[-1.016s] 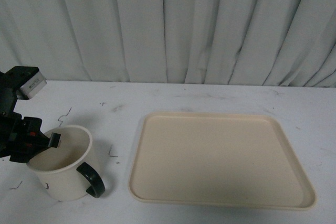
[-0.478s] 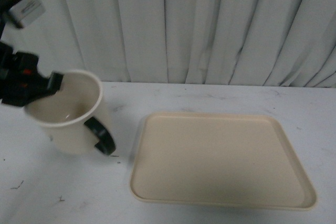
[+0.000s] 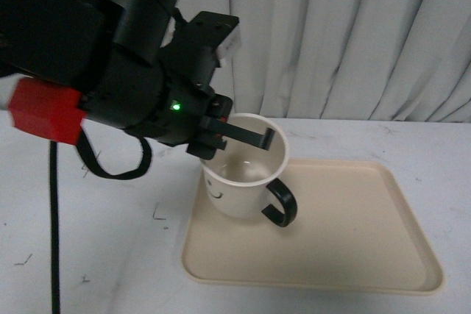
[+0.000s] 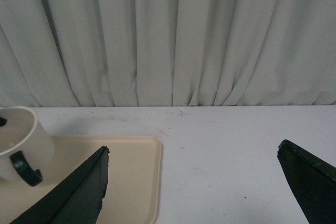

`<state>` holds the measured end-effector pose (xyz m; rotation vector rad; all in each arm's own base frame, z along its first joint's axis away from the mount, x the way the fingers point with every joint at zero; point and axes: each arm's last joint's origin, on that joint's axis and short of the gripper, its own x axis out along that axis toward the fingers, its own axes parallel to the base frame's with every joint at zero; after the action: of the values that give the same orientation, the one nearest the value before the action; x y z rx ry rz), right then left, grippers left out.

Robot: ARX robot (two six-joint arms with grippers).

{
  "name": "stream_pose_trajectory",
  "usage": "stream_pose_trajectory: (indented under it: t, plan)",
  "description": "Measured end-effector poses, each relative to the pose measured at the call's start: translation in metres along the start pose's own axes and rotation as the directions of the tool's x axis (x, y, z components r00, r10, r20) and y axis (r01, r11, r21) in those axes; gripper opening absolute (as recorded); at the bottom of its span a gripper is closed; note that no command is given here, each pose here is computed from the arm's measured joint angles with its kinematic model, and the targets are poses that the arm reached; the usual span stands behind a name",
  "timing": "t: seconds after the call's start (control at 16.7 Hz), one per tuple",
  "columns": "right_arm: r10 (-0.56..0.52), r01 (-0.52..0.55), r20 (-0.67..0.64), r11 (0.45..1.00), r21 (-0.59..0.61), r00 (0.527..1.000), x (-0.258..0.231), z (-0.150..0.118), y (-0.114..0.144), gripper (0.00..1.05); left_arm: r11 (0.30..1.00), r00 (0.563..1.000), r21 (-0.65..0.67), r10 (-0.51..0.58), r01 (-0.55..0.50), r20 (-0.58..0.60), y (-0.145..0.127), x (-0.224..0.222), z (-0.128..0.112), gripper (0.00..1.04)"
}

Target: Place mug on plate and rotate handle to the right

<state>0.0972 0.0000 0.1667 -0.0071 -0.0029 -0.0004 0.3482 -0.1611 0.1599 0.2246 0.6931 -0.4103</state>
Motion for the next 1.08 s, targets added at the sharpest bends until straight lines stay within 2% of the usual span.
stream_pose_trajectory:
  t: [0.24,0.42,0.78,1.08]
  plan:
    - [0.000,0.000,0.000,1.000,0.000,1.000,0.000,0.000,0.000,0.98,1.000,0.998,-0.010,-0.030,0.030,-0.053,-0.017,0.031,-0.008,0.03]
    - [0.000,0.000,0.000,1.000,0.000,1.000,0.000,0.000,0.000,0.98,0.999,0.998,-0.033,-0.022,0.020,-0.055,-0.023,0.046,-0.003,0.03]
    - [0.000,0.000,0.000,1.000,0.000,1.000,0.000,0.000,0.000,0.98,0.995,0.993,0.052,-0.075,0.080,-0.091,-0.078,0.049,-0.008,0.04]
    - [0.000,0.000,0.000,1.000,0.000,1.000,0.000,0.000,0.000,0.98,0.991,0.994,0.108,-0.069,0.078,-0.082,-0.086,0.043,-0.003,0.57]
